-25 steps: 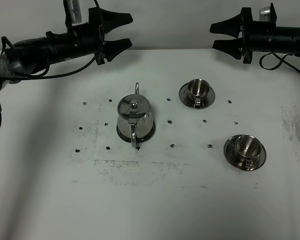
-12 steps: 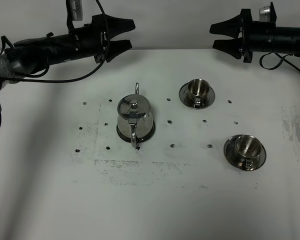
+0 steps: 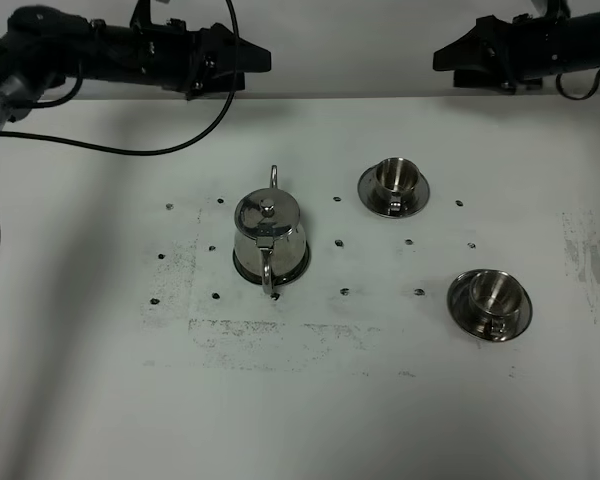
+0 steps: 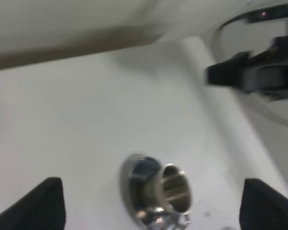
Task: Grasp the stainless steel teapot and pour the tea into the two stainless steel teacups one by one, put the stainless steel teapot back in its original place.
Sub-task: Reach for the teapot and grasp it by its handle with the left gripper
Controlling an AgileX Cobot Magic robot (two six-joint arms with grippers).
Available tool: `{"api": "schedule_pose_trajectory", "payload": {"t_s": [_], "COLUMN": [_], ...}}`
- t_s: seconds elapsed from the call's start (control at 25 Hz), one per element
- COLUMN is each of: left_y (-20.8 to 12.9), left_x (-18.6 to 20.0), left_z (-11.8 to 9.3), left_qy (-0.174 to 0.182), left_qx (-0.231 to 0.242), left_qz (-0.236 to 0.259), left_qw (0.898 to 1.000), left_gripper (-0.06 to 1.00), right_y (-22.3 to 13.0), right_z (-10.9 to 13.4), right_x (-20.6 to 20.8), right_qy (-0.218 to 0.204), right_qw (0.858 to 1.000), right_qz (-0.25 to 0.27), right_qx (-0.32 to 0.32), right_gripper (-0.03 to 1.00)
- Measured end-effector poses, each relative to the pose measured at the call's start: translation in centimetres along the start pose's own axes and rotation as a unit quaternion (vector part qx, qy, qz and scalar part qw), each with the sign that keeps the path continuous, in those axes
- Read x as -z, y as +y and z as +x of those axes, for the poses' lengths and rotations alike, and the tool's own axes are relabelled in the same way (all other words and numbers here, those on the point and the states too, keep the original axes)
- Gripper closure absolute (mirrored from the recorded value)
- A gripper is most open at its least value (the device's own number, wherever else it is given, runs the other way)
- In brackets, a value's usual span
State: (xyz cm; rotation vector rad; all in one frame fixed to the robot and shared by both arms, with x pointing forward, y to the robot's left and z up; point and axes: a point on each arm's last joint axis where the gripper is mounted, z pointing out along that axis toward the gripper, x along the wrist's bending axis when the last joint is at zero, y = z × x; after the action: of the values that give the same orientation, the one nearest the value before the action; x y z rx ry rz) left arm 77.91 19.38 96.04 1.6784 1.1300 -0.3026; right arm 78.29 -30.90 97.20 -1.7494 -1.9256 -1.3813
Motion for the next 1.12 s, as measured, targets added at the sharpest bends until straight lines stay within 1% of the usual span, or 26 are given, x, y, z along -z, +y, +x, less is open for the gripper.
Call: {"api": "schedule_pose_trajectory", "payload": {"t_s": [0.04,0.12,0.2,0.32,0.4,0.48,0.56,0.64,0.72,0.8,0.84,0.88,0.96,1.04,1.12], "left_y": [0.3,1.2,2.0,2.9,3.3,3.2,2.8,2.2,1.4,0.5,0.0,-0.6,-1.5,-2.6,-3.5], "left_x": [0.5,1.5,2.2,3.5,4.6,5.5,6.1,6.3,6.3,6.1,6.0,5.8,5.9,5.9,6.0], "left_z": [-0.5,-2.2,-4.3,-7.7,-10.1,-11.8,-13.7,-15.2,-16.5,-17.6,-18.0,-18.3,-18.9,-19.0,-19.3], "left_qy": [0.021,0.056,0.079,0.083,0.085,0.095,0.108,0.120,0.134,0.152,0.164,0.175,0.198,0.224,0.242], "left_qx": [-0.018,-0.054,-0.081,-0.108,-0.136,-0.158,-0.183,-0.207,-0.236,-0.263,-0.277,-0.289,-0.313,-0.335,-0.357], "left_qz": [0.011,0.029,0.036,0.030,0.028,0.037,0.045,0.056,0.072,0.090,0.101,0.115,0.135,0.155,0.166], "left_qw": [1.000,0.997,0.993,0.990,0.987,0.982,0.976,0.969,0.960,0.948,0.941,0.934,0.919,0.902,0.886], "left_gripper": [0.24,0.24,0.24,0.24,0.24,0.25,0.27,0.29,0.31,0.31,0.31,0.31,0.32,0.32,0.32], "right_y": [0.4,1.3,1.8,1.4,0.8,0.1,-0.9,-2.1,-3.7,-5.4,-6.3,-7.2,-8.6,-10.2,-12.0], "right_z": [0.7,2.8,4.5,6.7,8.2,9.8,12.0,14.1,16.1,17.8,18.9,19.2,20.6,22.0,23.5], "right_x": [0.9,3.3,5.3,7.8,9.4,11.1,13.0,14.7,16.3,17.8,18.7,19.0,20.3,21.5,22.8], "right_qy": [-0.020,-0.063,-0.101,-0.141,-0.163,-0.181,-0.188,-0.189,-0.189,-0.190,-0.194,-0.198,-0.204,-0.210,-0.214], "right_qw": [1.000,0.997,0.993,0.988,0.984,0.980,0.978,0.976,0.975,0.973,0.971,0.970,0.967,0.963,0.958], "right_qz": [0.001,-0.004,-0.006,0.002,0.009,0.012,0.010,0.008,0.008,0.005,-0.006,-0.009,-0.026,-0.045,-0.062], "right_qx": [0.014,0.044,0.060,0.068,0.072,0.079,0.091,0.105,0.118,0.131,0.138,0.139,0.152,0.165,0.180], "right_gripper": [0.45,0.45,0.46,0.47,0.48,0.49,0.49,0.49,0.49,0.49,0.49,0.49,0.49,0.49,0.49]}}
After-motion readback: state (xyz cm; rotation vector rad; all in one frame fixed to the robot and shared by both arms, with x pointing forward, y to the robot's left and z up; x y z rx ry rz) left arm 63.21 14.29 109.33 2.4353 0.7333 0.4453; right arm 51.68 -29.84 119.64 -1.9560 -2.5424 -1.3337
